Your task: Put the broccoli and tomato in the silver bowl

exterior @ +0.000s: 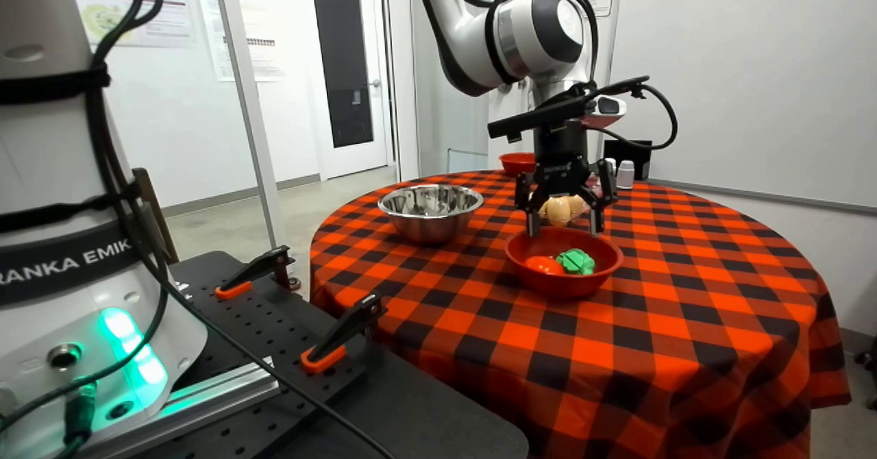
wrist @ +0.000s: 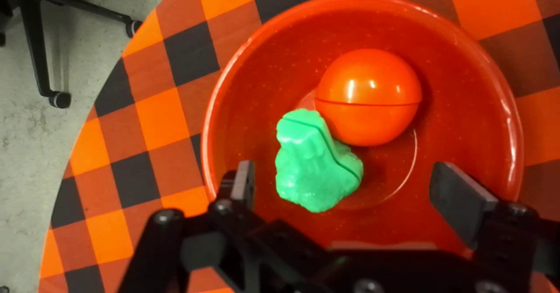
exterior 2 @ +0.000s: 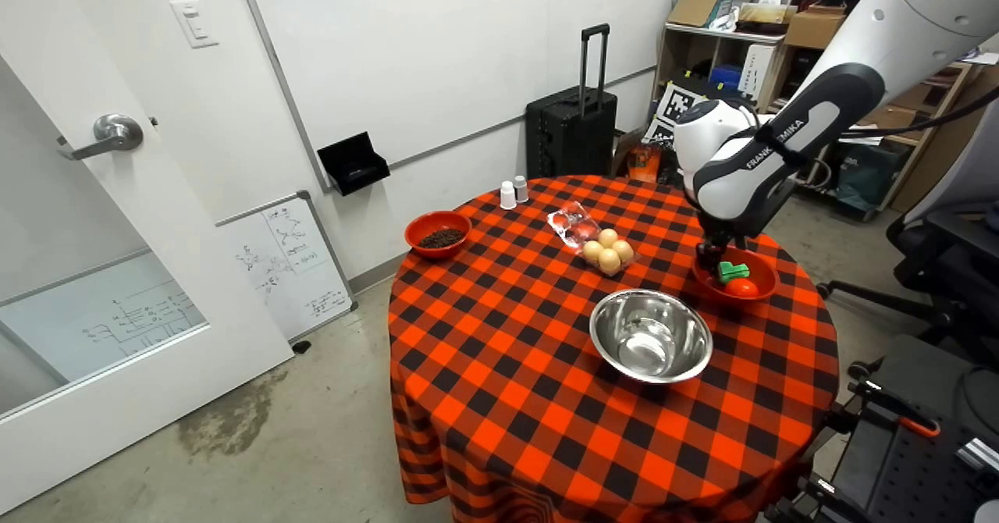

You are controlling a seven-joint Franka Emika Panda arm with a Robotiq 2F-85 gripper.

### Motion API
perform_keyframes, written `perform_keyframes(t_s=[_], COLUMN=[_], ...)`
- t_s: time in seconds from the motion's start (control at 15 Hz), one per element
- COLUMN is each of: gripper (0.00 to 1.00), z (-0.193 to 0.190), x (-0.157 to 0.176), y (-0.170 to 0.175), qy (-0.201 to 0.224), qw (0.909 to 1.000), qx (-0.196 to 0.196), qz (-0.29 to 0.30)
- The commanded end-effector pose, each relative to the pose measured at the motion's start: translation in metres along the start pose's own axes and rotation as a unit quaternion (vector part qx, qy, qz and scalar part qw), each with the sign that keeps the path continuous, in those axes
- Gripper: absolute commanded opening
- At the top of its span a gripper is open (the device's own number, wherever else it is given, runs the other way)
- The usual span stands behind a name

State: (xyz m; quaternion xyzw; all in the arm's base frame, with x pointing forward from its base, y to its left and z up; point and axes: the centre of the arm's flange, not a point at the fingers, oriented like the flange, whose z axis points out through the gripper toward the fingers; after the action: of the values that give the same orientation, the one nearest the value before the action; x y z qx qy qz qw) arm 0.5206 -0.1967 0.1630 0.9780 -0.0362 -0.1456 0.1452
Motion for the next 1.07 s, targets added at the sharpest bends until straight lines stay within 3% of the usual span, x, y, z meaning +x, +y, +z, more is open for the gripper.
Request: perform_keyframes(t_s=[0.0,0.53,0.6,0.67,1.0], gripper=[1.0,0.96,0.86,0.7,0.32], z=[0.012,0.034,0.034,0.035,0.036], x=[0.013,0.028,0.029,0.03,0.028], y=[-0.001,-0.003,-0.002,-0.001,-0.003], qy=[-0.007,-0.015,-0.015,-0.014,-0.015], qw=[0.9995,0.9985,0.9984,0.9984,0.9982], qx=[-0.016,-0.04,-0.042,-0.044,-0.049], qz=[0.025,0.034,0.034,0.033,0.031])
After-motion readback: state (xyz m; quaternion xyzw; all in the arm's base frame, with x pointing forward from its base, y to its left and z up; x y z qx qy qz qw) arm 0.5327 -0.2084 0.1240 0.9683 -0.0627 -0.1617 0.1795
